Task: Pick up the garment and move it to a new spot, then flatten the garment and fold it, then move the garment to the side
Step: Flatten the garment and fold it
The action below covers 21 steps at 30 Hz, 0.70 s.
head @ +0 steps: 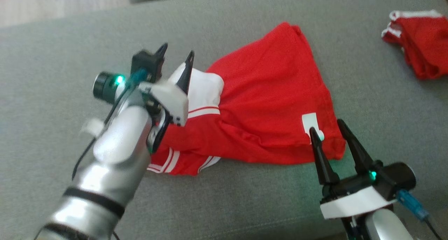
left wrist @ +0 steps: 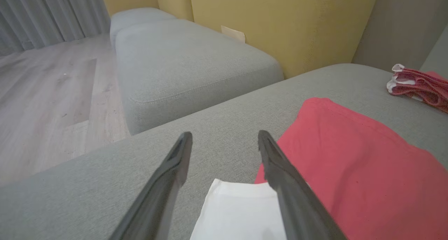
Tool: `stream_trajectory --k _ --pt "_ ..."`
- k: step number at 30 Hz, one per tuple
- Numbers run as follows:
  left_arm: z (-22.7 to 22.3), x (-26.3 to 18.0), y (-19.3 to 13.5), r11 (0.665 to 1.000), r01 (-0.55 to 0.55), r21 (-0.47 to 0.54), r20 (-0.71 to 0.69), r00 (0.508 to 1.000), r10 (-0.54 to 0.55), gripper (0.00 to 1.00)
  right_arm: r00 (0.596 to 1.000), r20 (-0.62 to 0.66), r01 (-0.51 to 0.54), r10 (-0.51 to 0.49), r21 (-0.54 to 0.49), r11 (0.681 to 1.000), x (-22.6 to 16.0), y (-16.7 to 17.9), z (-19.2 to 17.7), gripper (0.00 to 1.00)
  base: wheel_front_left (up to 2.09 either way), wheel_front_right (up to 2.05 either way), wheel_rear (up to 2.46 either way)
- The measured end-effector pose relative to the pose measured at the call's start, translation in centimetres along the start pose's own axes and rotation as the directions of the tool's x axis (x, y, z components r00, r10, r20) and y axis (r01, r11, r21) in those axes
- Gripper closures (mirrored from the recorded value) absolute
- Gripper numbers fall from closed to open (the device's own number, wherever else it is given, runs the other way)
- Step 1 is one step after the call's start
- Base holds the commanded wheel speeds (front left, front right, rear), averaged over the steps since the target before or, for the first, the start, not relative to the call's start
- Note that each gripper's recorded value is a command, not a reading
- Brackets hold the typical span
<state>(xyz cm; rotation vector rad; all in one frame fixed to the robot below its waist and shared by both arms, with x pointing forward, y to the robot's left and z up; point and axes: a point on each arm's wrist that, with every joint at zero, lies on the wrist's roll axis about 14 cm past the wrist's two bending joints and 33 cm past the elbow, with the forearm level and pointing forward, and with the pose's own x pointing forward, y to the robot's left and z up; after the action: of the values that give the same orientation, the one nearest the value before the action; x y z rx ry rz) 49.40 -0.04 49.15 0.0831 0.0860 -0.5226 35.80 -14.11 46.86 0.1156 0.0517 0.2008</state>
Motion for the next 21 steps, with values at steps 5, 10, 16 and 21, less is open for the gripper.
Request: stream_trajectory --k 5,10,16,21 --pt "-4.6 2.6 0.8 0.998 0.028 0.057 -0.169 0.985 -0.018 0.00 1.000 -0.026 0.012 -0.013 -0.009 1.000 1.3 -0.8 -0.9 0.00 0.00 0.00 0.00" --pt "-9.2 3.8 2.0 0.992 0.044 0.118 -0.330 0.944 -0.003 0.00 0.998 -0.058 0.040 -0.041 -0.013 0.999 1.9 -1.9 -1.9 0.00 0.00 0.00 0.00" --pt "-11.5 4.6 1.4 0.986 0.110 0.125 -0.399 0.915 -0.051 0.00 0.994 -0.089 0.068 -0.069 -0.013 0.998 1.6 -2.8 -2.9 0.00 0.00 0.00 0.00" --pt "-11.4 5.0 0.9 0.973 0.165 0.160 -0.416 0.905 -0.085 0.78 0.995 -0.073 0.070 -0.071 -0.014 0.997 2.1 -2.9 -2.4 0.00 0.00 0.00 0.00"
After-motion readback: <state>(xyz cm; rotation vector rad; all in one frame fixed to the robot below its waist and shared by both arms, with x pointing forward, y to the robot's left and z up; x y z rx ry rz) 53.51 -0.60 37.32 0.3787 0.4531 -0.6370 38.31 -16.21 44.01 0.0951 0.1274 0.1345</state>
